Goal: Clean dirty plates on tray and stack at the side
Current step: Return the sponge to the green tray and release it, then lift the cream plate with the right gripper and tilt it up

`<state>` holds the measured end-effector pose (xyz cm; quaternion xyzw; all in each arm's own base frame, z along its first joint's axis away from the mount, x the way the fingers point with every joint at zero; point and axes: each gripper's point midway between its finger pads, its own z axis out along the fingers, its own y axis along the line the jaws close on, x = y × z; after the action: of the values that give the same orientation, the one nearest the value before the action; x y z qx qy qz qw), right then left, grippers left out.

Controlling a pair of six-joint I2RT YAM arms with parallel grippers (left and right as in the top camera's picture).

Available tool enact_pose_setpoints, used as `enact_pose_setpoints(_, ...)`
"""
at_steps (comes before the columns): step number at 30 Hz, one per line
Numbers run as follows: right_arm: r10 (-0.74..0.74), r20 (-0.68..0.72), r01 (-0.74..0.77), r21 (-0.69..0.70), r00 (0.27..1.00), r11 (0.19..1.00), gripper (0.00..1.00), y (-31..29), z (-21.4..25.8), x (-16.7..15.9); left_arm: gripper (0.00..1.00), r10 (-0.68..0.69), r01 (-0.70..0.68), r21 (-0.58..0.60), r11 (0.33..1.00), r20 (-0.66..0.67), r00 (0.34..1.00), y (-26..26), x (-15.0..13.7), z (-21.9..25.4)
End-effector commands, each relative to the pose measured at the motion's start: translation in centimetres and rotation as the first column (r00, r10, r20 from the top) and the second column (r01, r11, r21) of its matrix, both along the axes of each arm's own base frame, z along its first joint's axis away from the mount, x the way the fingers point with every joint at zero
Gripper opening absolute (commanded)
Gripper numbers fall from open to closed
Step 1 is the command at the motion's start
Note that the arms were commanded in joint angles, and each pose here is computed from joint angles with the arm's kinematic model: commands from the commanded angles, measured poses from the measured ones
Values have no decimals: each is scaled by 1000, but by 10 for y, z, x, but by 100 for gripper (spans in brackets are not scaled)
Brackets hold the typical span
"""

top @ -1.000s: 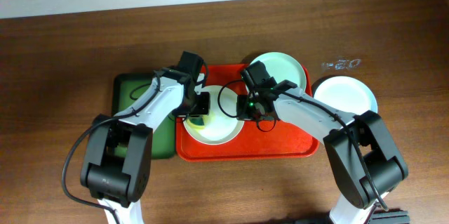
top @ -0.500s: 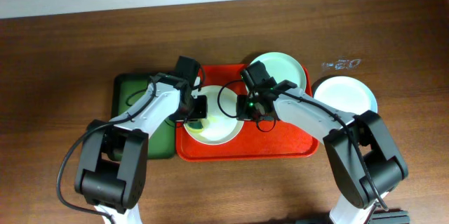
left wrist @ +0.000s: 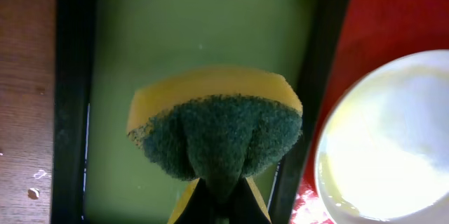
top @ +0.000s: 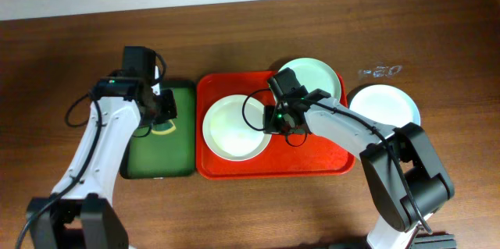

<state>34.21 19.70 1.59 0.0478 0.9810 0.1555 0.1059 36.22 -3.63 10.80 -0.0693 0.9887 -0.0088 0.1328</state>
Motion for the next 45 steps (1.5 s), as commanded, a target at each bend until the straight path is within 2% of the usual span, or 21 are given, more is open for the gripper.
enact_pose_setpoints(1, 10, -12, -10, -4, 1000, 1000, 4, 3, -5, -5, 0, -4, 10, 47, 999, -129, 992, 6, -8, -49)
enact_pose_setpoints(4, 10, -12, -10, -4, 1000, 1000, 4, 3, -5, -5, 0, -2, 15, 56, 998, -230, 973, 7, -13, -88)
enact_pose_setpoints(7, 10, -12, -10, -4, 1000, 1000, 4, 3, -5, -5, 0, -2, 14, 52, 999, -223, 975, 6, -11, -89)
enact_pose_setpoints(8, 10, -12, -10, -4, 1000, 1000, 4, 3, -5, -5, 3, -6, 14, 34, 999, -224, 975, 3, -10, -87)
enact_pose_setpoints(10, 10, -12, -10, -4, 1000, 1000, 5, 3, -5, -5, 17, -5, 13, 32, 999, -214, 977, 3, -7, -74)
enact_pose_setpoints(11, 10, -12, -10, -4, 1000, 1000, 9, 3, -5, -5, 27, -6, 11, 28, 1000, -176, 984, 2, -1, -60)
enact_pose_setpoints(12, 10, -12, -10, -4, 1000, 1000, 12, 3, -5, -5, 32, -3, 6, 23, 1000, -128, 992, 3, 4, -44)
enact_pose_setpoints(15, 7, -8, -7, -10, 1000, 1000, 22, 2, -5, -4, 32, 27, -27, -5, 1000, 64, 998, 4, 8, 24)
enact_pose_setpoints(17, 2, -2, -2, -23, 1000, 1000, 22, -1, -5, -3, 34, 68, -60, -37, 997, 249, 966, 8, 0, 90)
enact_pose_setpoints(19, 1, -1, -1, -26, 1000, 1000, 22, -1, -6, -3, 40, 80, -74, -32, 997, 361, 929, 15, -14, 130)
enact_pose_setpoints(20, 1, -2, -1, -26, 1000, 1000, 21, -1, -6, -3, 99, 83, -72, -41, 997, 414, 906, 16, -23, 149)
enact_pose_setpoints(23, 1, -6, -1, -29, 1000, 1000, 21, -2, -7, -5, 100, 84, -69, -49, 996, 453, 888, 17, -37, 167)
enact_pose_setpoints(26, 2, -9, -2, -30, 1000, 1000, 14, -2, -8, -6, 99, 81, -70, -43, 997, 410, 908, 18, -46, 159)
enact_pose_setpoints(30, 26, -4, -26, -38, 1000, 999, 11, 5, -8, -10, 99, 81, -70, -43, 997, 410, 909, 18, -47, 159)
enact_pose_setpoints(32, 23, 5, -23, -59, 1000, 998, 4, 3, -9, -9, 99, 81, -70, -43, 997, 410, 909, 18, -47, 159)
enact_pose_setpoints(34, 22, 13, -21, -52, 1000, 998, 4, 4, -6, -6, 99, 81, -70, -43, 997, 410, 909, 18, -47, 159)
enact_pose_setpoints(41, 31, 38, -29, -42, 999, 999, 4, 11, 85, 19, 99, 81, -70, -43, 997, 410, 909, 18, -47, 159)
enact_pose_setpoints(45, 28, 92, -27, -20, 995, 999, 4, 18, 118, 34, 99, 81, -70, -43, 997, 410, 909, 18, -47, 159)
